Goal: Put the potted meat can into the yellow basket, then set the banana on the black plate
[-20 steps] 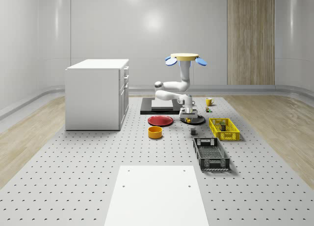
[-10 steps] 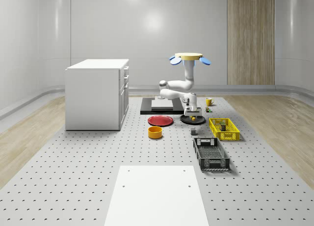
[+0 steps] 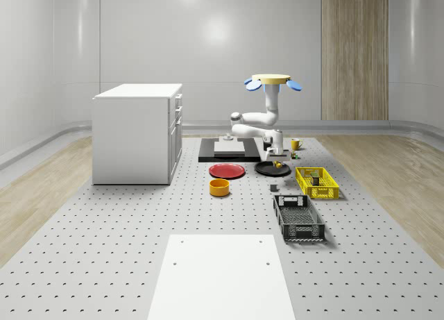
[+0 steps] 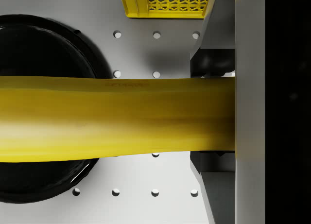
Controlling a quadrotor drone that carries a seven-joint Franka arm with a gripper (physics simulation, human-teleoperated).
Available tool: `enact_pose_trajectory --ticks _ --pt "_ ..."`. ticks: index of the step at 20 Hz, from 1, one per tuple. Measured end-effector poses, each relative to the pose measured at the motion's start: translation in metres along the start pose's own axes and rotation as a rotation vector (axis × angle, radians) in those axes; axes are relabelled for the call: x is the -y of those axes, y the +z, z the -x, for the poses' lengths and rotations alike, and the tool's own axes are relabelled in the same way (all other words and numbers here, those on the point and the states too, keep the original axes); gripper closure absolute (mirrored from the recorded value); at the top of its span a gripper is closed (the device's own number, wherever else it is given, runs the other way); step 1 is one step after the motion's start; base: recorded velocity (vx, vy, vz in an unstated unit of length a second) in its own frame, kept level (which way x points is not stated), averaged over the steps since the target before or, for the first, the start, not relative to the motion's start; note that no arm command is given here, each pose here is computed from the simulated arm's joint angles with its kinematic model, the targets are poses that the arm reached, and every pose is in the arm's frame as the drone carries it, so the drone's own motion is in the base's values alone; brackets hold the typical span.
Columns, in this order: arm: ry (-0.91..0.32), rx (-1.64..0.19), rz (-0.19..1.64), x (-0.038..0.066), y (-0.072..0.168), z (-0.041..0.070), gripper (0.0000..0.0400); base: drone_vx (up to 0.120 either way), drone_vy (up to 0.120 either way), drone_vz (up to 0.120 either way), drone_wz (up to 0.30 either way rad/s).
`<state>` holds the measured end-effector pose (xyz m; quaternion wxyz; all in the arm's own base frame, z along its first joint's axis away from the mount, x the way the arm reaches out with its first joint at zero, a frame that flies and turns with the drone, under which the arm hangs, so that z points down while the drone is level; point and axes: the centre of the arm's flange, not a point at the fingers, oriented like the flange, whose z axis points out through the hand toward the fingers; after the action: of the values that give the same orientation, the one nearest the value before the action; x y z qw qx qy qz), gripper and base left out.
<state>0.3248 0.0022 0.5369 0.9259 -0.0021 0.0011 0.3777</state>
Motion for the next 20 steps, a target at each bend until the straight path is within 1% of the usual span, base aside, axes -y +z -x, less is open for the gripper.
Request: enact_pose_trajectory --ticks 19,20 --pt "0.000 0.000 0.000 0.0000 0.0000 0.0000 0.0211 -0.120 0.000 0.000 0.000" --pt "0.000 0.000 0.000 0.0000 0.0000 0.0000 0.0211 -0.120 0.000 -0.120 0.000"
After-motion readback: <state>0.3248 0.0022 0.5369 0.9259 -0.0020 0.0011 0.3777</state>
